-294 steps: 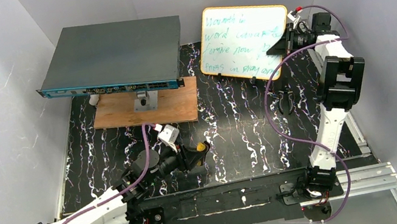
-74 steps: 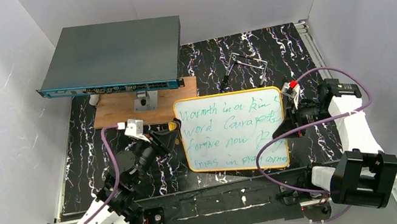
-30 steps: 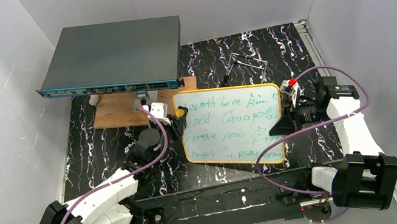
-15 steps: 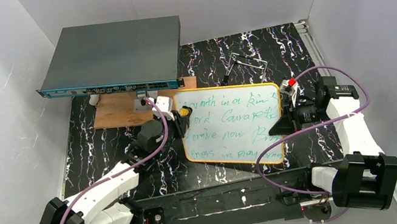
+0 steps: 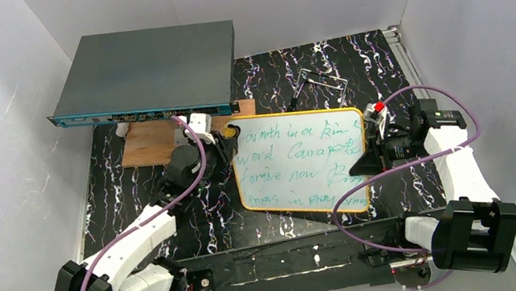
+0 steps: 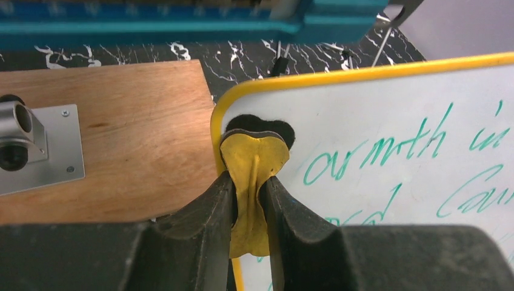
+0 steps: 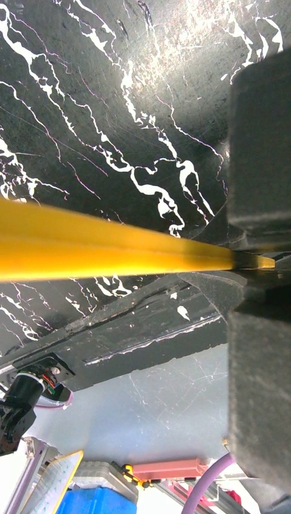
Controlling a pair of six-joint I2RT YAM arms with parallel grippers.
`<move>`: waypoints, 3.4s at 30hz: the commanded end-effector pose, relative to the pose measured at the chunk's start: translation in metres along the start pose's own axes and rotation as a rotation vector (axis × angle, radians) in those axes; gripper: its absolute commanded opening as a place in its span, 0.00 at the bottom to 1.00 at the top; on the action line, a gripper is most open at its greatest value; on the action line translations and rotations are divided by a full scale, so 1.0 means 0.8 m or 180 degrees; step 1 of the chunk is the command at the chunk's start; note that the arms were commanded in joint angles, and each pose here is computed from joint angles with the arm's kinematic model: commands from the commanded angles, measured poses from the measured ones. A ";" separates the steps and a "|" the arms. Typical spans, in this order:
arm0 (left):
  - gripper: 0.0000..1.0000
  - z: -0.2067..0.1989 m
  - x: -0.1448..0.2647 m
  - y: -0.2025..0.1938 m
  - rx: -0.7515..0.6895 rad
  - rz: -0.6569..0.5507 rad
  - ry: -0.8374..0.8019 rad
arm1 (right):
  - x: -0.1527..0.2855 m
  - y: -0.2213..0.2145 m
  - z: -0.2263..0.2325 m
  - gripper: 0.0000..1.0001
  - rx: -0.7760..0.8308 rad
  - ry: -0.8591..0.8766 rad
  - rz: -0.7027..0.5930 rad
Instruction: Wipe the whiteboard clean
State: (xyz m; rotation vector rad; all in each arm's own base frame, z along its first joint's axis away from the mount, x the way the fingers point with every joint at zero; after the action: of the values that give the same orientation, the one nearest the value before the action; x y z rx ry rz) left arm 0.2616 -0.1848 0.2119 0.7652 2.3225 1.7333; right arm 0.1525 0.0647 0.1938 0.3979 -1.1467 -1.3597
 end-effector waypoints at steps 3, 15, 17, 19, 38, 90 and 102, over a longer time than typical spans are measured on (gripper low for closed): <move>0.00 -0.003 0.019 -0.040 -0.0021 0.0415 -0.0383 | 0.008 -0.009 -0.022 0.01 0.0559 -0.0305 0.0385; 0.00 -0.018 -0.005 0.012 0.0047 0.0208 -0.0147 | 0.007 -0.009 -0.020 0.01 0.0576 -0.0287 0.0370; 0.00 -0.005 -0.006 0.010 0.0069 0.0252 0.0033 | 0.007 -0.009 -0.021 0.01 0.0583 -0.0291 0.0374; 0.00 -0.003 -0.005 0.003 0.0035 0.0340 0.0047 | 0.007 -0.009 -0.021 0.01 0.0586 -0.0293 0.0372; 0.00 -0.046 0.007 -0.050 0.0075 0.0758 -0.0523 | 0.006 -0.009 -0.020 0.01 0.0584 -0.0270 0.0364; 0.00 -0.077 -0.021 -0.012 0.0170 0.0500 -0.0238 | 0.006 -0.009 -0.021 0.01 0.0590 -0.0278 0.0376; 0.00 -0.068 -0.022 0.014 0.0104 0.0267 0.0016 | 0.007 -0.009 -0.021 0.01 0.0601 -0.0283 0.0372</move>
State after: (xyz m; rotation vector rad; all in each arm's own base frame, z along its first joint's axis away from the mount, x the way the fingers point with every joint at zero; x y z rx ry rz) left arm 0.2516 -0.2428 0.2262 0.9699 2.3421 1.7112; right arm 0.1537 0.0639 0.1942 0.3921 -1.1466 -1.3713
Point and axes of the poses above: each gripper's point midway between its finger pads, its own x axis back along the fingers, its own z axis along the line the jaws close on, y = z × x, the point moved 6 cm from there along x, back along the fingers, and after that the axes turned 5 degrees about x, right-handed, at the moved point
